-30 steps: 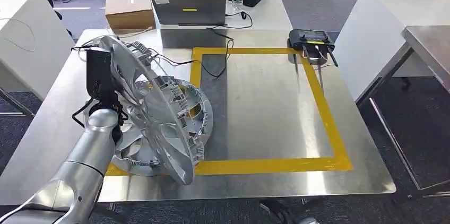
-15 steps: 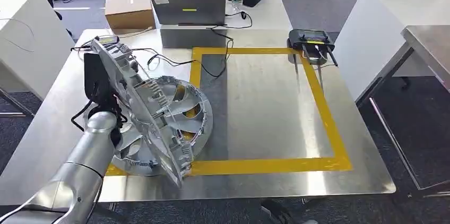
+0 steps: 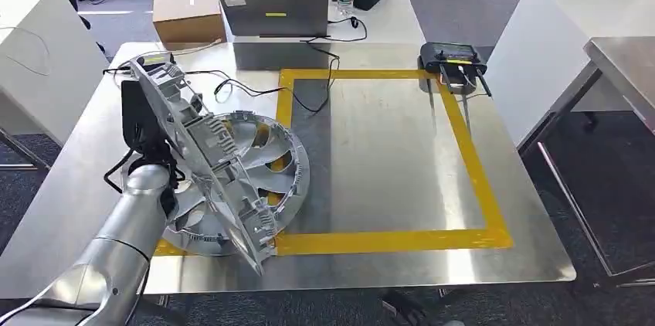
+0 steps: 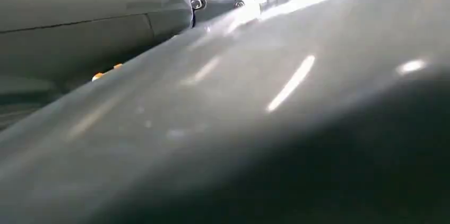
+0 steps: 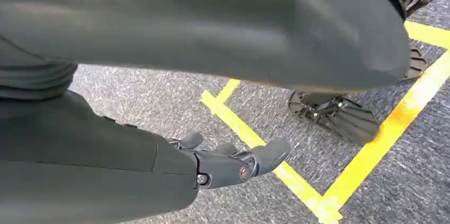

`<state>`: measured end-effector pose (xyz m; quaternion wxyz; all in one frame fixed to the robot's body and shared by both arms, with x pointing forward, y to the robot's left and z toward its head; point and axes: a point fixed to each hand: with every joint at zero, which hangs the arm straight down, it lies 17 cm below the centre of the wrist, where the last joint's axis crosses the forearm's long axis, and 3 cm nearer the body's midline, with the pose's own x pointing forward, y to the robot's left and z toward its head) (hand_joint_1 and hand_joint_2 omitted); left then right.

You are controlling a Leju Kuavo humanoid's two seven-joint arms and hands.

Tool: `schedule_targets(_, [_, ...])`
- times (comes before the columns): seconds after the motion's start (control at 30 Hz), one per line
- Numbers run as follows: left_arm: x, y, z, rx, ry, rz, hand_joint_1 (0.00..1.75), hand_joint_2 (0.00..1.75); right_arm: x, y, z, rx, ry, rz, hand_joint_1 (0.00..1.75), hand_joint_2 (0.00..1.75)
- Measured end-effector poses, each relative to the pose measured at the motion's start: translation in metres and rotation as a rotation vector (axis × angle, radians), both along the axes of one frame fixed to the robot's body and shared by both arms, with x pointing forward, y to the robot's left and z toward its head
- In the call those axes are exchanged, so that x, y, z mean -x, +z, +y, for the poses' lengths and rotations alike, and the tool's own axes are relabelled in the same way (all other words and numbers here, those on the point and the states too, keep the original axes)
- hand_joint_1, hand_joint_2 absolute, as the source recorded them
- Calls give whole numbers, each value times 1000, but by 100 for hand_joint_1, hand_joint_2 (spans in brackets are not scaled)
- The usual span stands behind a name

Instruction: Take the parts from the cabinet and place them on the table.

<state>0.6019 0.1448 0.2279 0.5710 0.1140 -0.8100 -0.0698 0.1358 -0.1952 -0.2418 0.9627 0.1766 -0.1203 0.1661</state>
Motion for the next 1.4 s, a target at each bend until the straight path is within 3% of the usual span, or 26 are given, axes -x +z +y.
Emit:
schedule_targets(0.3, [0, -4, 6, 5, 20, 7, 0, 175, 4, -1, -3, 5, 3, 7, 0, 0])
schedule_targets(0.33, [-1, -4, 7, 4, 22, 7, 0, 0, 4, -1, -3, 6, 2, 7, 0, 0])
schedule_targets(0.47, [1, 9, 12, -63, 61, -60, 0, 0, 5, -2, -4, 11, 13, 10, 0, 0])
schedule_targets(0.67, [-9, 89, 13, -197, 124, -253, 0, 0, -2, 0, -4, 13, 19, -3, 0, 0])
schedule_targets(0.7, [-9, 99, 12, -201, 124, -273, 0, 175, -3, 0, -4, 13, 19, -5, 0, 0])
schedule_targets(0.77, [-10, 110, 13, -200, 132, -295, 0, 175, -4, 0, -4, 13, 20, -6, 0, 0])
schedule_targets(0.8, [-9, 112, 13, -204, 138, -303, 0, 0, -5, 0, -5, 13, 20, -7, 0, 0])
schedule_targets(1.13, [-20, 203, 30, -335, 246, -427, 0, 0, -15, 3, -5, 17, 31, -23, 0, 0])
schedule_targets(1.4, [-21, 217, 33, -368, 265, -451, 0, 0, -19, 4, -5, 18, 33, -29, 0, 0])
